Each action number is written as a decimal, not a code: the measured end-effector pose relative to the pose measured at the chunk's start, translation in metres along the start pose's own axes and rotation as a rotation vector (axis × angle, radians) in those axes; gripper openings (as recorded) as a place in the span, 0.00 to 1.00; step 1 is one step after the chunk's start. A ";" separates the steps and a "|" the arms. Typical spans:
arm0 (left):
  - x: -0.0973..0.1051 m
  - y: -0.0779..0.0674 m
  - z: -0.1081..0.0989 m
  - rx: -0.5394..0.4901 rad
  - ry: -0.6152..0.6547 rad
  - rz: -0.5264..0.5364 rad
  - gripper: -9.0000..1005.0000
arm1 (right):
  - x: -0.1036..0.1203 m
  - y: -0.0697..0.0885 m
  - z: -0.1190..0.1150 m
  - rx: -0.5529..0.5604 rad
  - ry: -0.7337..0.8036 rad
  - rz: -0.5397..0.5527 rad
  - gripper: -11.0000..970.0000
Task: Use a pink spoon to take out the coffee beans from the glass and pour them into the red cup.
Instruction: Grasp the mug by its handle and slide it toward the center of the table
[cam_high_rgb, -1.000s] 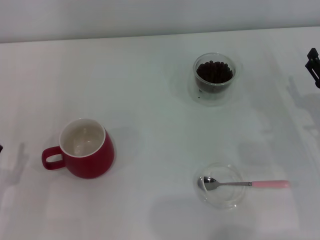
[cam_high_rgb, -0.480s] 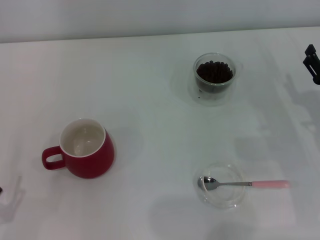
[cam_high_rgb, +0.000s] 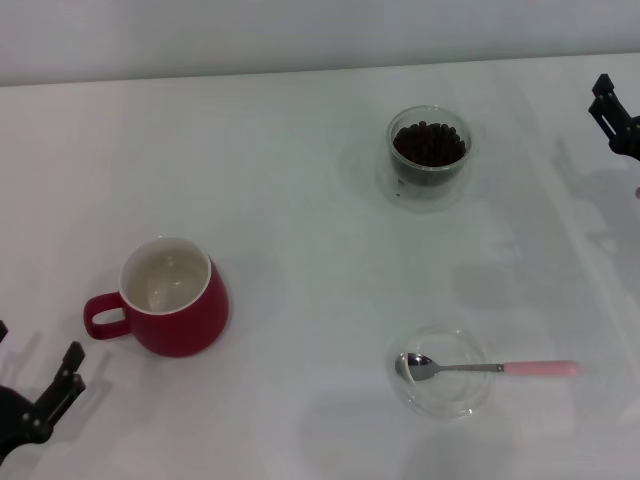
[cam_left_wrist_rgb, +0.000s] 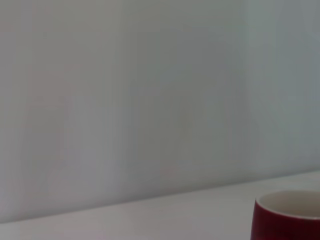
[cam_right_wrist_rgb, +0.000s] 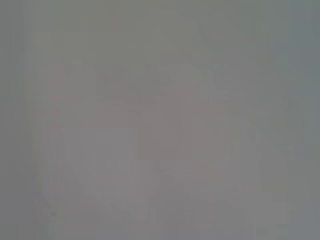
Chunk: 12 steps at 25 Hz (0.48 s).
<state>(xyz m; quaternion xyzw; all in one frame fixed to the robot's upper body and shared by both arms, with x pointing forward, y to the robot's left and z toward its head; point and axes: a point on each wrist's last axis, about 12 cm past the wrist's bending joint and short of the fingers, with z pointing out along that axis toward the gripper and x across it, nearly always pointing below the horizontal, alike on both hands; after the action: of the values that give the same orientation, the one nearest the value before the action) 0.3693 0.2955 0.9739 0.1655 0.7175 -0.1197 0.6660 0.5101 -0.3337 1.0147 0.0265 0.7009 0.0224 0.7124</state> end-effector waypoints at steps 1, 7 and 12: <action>0.001 0.000 0.002 0.002 0.008 0.000 0.89 | 0.000 0.000 0.000 -0.001 0.000 0.001 0.89; 0.003 0.001 0.013 0.003 0.038 0.000 0.88 | 0.000 0.000 0.000 -0.001 0.002 0.001 0.89; 0.002 0.002 0.021 0.017 0.038 0.007 0.88 | 0.001 0.001 -0.001 -0.001 0.003 0.002 0.88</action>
<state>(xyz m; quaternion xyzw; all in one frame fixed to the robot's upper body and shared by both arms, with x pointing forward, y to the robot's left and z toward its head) 0.3890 0.2892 0.9706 0.1761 0.7284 -0.1202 0.6512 0.5094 -0.3331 1.0140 0.0270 0.7020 0.0234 0.7113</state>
